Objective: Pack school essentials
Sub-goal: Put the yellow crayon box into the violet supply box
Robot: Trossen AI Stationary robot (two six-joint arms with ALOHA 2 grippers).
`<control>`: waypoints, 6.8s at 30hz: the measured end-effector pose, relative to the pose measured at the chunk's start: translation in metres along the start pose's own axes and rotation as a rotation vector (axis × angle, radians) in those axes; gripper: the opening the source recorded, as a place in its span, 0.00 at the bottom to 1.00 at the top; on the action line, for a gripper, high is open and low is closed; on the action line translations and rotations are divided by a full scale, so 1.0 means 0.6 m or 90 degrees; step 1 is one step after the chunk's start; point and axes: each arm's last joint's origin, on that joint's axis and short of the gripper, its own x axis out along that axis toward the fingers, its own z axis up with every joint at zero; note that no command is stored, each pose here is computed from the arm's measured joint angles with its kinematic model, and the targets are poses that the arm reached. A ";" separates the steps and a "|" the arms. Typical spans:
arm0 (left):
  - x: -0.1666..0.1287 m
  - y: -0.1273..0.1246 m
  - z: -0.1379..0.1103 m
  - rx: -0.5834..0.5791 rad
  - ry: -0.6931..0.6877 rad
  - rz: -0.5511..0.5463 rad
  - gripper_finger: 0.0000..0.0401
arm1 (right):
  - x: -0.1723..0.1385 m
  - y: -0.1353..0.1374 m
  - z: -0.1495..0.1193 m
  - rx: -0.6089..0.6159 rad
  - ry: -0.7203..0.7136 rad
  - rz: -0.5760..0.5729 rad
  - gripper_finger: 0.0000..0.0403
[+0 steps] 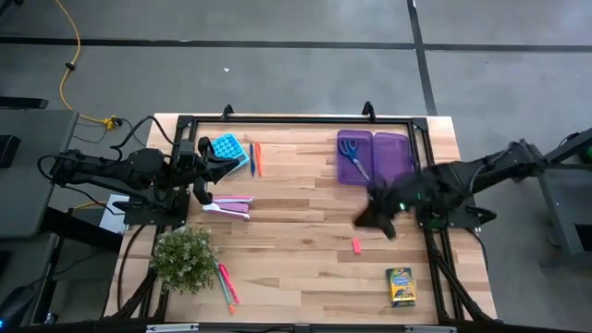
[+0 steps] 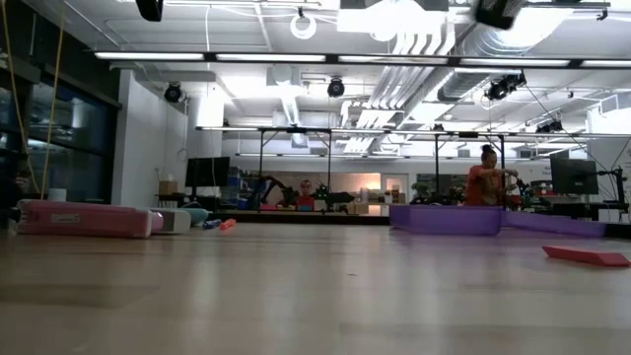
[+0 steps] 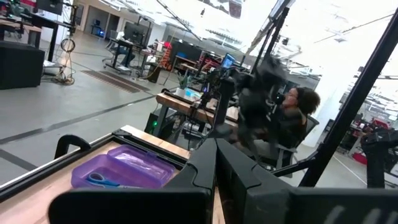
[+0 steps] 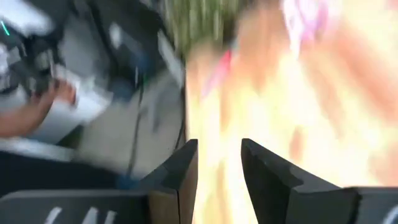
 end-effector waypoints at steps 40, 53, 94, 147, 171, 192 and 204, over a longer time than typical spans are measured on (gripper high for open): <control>0.000 0.000 0.000 0.017 -0.002 0.005 0.00 | 0.161 0.080 -0.351 0.262 0.514 -0.371 0.28; 0.000 0.001 0.000 0.007 -0.002 0.008 0.00 | 0.157 0.064 -0.367 0.306 0.468 -0.482 0.28; 0.000 0.002 0.001 -0.005 -0.007 0.023 0.00 | 0.195 0.041 -0.396 0.623 0.411 -0.601 0.28; 0.000 0.003 0.001 -0.006 -0.012 0.036 0.00 | 0.114 0.029 -0.344 -0.376 0.553 -0.370 0.28; 0.000 0.003 0.001 -0.024 -0.013 0.037 0.00 | 0.129 0.027 -0.376 -0.386 0.553 -0.434 0.28; 0.000 0.003 0.001 -0.023 -0.013 0.037 0.00 | 0.133 -0.006 -0.385 -0.400 0.520 -0.454 0.28; 0.002 0.003 -0.001 -0.021 -0.010 0.042 0.00 | 0.131 -0.002 -0.384 -0.397 0.539 -0.446 0.02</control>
